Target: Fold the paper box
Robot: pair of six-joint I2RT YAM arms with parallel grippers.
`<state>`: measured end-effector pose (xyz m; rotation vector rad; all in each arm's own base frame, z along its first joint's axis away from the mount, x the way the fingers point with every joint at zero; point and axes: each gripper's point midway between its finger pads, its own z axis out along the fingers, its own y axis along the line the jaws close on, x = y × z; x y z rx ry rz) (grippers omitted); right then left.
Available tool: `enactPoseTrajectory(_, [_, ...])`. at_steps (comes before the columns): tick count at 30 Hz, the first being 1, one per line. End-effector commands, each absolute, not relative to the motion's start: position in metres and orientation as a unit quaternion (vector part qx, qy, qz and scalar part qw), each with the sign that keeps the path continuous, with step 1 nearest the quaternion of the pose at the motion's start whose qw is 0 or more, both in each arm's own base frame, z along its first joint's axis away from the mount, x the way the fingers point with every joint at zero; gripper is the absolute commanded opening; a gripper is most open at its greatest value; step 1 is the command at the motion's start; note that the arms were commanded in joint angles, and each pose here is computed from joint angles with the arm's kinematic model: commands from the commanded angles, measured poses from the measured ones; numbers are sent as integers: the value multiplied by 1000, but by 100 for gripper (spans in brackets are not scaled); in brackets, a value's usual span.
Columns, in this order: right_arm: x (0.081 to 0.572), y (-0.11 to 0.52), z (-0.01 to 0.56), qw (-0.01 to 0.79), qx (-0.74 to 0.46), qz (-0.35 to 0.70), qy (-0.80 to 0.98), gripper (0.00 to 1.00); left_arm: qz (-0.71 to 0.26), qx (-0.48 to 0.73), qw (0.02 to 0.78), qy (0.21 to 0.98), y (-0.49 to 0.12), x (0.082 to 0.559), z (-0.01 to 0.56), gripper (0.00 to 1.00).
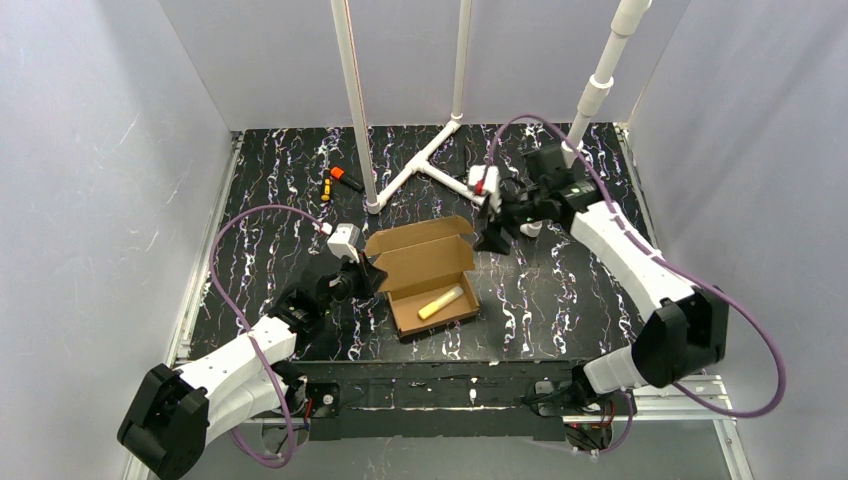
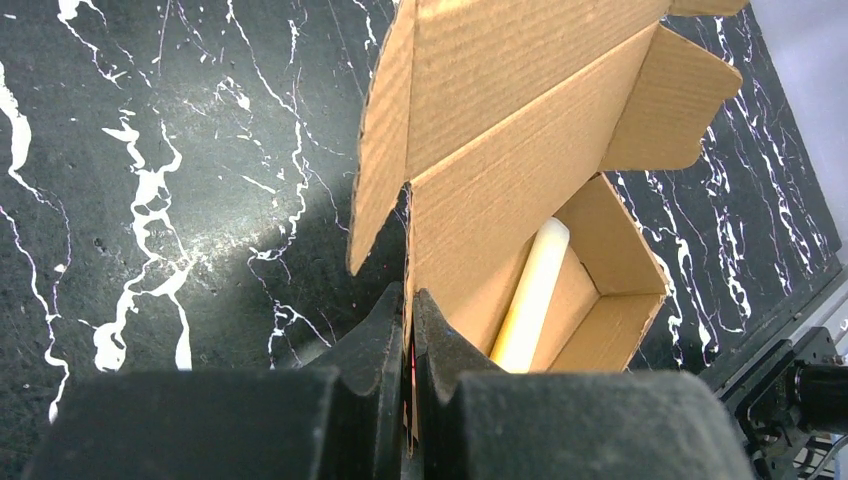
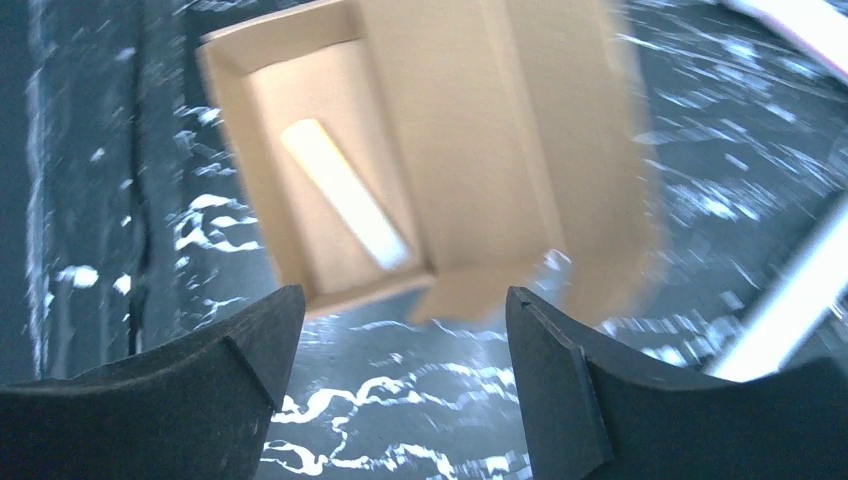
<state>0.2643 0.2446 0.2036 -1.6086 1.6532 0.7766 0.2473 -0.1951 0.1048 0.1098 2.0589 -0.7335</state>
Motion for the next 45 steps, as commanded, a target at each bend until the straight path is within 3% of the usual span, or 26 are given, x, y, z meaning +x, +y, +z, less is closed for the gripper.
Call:
enactPoseTrajectory(1, [315, 229, 218, 430, -476, 303, 705, 85, -300, 65, 490, 816, -199, 255, 130, 0])
enactPoseTrajectory(5, [316, 234, 200, 423, -447, 343, 709, 90, -300, 70, 493, 814, -199, 255, 132, 0])
enactPoseTrajectory(14, [311, 273, 173, 381, -463, 379, 704, 89, -308, 82, 499, 806, -203, 255, 142, 0])
enactPoseTrajectory(23, [312, 297, 167, 355, -501, 419, 669, 81, -304, 98, 500, 805, -203, 253, 139, 0])
enactPoseTrajectory(27, [306, 304, 168, 352, -521, 438, 643, 57, -302, 105, 498, 806, -205, 255, 140, 0])
enactPoseTrajectory(31, [303, 302, 167, 355, -540, 430, 631, 22, -295, 99, 502, 807, -203, 258, 140, 0])
enactPoseTrajectory(34, [300, 297, 167, 365, -552, 415, 624, 7, -289, 80, 509, 807, -198, 260, 142, 11])
enactPoseTrajectory(36, [297, 294, 166, 370, -562, 406, 618, 2, -282, 64, 517, 805, -191, 261, 148, 24])
enactPoseTrajectory(41, [296, 281, 167, 375, -575, 395, 611, 1, -235, 18, 509, 828, -163, 261, 165, 64])
enactPoseTrajectory(45, [292, 275, 169, 371, -583, 394, 605, 1, -207, -3, 473, 856, -140, 267, 178, 79])
